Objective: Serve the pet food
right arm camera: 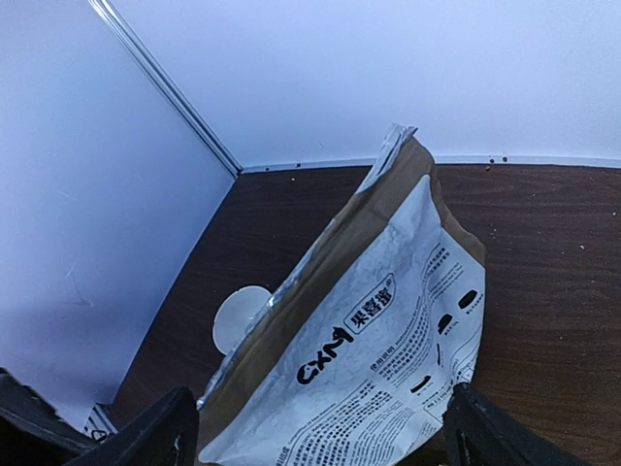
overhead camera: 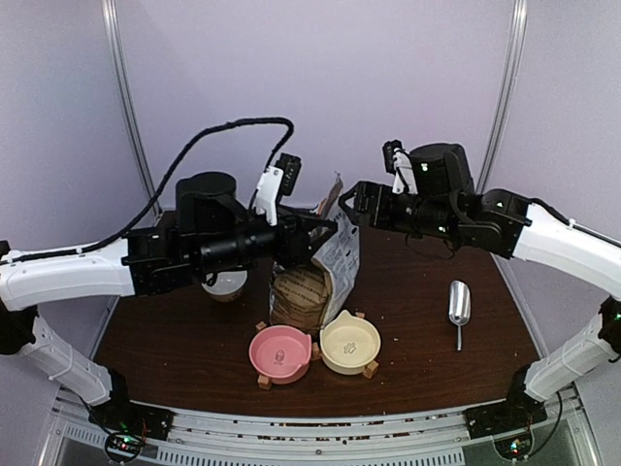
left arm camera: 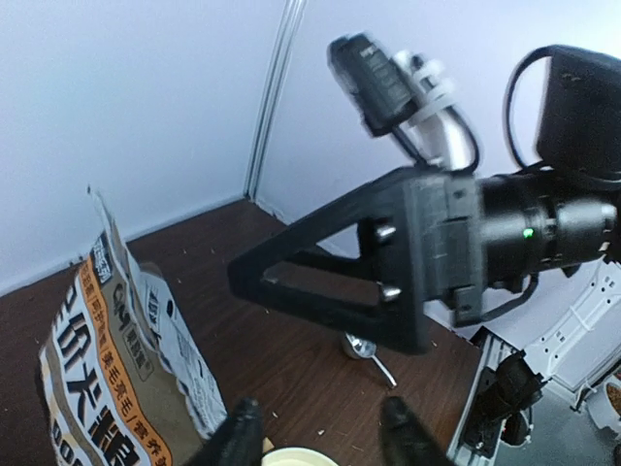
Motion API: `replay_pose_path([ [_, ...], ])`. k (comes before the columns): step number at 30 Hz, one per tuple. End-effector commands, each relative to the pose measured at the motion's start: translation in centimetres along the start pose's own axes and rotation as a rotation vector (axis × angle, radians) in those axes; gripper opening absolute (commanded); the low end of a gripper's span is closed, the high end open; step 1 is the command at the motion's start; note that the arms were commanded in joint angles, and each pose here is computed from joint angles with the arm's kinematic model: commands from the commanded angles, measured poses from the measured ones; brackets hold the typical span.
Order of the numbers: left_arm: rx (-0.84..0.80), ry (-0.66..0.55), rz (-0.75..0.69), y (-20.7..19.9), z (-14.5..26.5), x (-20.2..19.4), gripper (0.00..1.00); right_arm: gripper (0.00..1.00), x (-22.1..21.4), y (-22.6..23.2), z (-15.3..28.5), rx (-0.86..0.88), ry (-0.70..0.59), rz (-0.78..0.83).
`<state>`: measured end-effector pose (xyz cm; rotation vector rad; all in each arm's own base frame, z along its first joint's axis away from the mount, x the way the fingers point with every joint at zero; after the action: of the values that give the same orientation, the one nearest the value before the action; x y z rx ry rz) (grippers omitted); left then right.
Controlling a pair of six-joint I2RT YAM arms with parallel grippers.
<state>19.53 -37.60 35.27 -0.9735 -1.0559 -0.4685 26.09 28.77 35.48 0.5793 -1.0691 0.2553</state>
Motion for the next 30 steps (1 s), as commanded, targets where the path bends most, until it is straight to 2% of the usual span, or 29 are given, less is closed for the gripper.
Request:
replay_pose_path([
  [1, 0.045, -0.202, -0.028, -0.1, 4.7, 4.2, 0.55, 0.89, 0.6, 0.5, -1.0, -0.162, 0.031, 0.087],
  [6, 0.251, -0.218, -0.073, 2.8, 8.5, 4.9, 0.83, 0.87, 1.2, 1.9, -2.8, -0.219, 0.069, 0.133],
  [8, 0.292, -0.180, -0.086, 3.9, 9.3, 5.3, 0.96, 0.87, 1.2, 2.9, -3.6, -0.205, 0.076, 0.146],
  [11, 0.322, -0.107, -0.062, 6.3, 10.0, 5.9, 0.98, 0.88, 1.5, 4.0, -4.4, -0.191, 0.080, 0.154],
  [17, 0.481, -0.120, -0.009, 11.2, 13.4, 8.3, 0.98, 0.89, 1.2, 5.5, -6.3, -0.222, 0.123, 0.179],
  [26, 0.729, -0.136, -0.150, 14.7, 17.2, 10.1, 0.98, 0.89, 0.3, 4.7, -8.3, -0.389, 0.222, 0.280],
  [30, 0.788, -0.177, -0.167, 15.6, 18.2, 9.9, 0.98, 0.83, 0.1, 4.0, -8.2, -0.447, 0.234, 0.311],
])
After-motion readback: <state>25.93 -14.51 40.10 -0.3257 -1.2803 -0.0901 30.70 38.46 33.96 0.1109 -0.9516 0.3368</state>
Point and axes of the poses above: each gripper's point midway between its finger pads, its own z axis back along the fingers, its own y axis along the line the jaws close on, x = y × z, the point moved 5 cm from there along z, back along the fingers, and after that the axes turned 9 degrees about z, right-handed, at the moved point
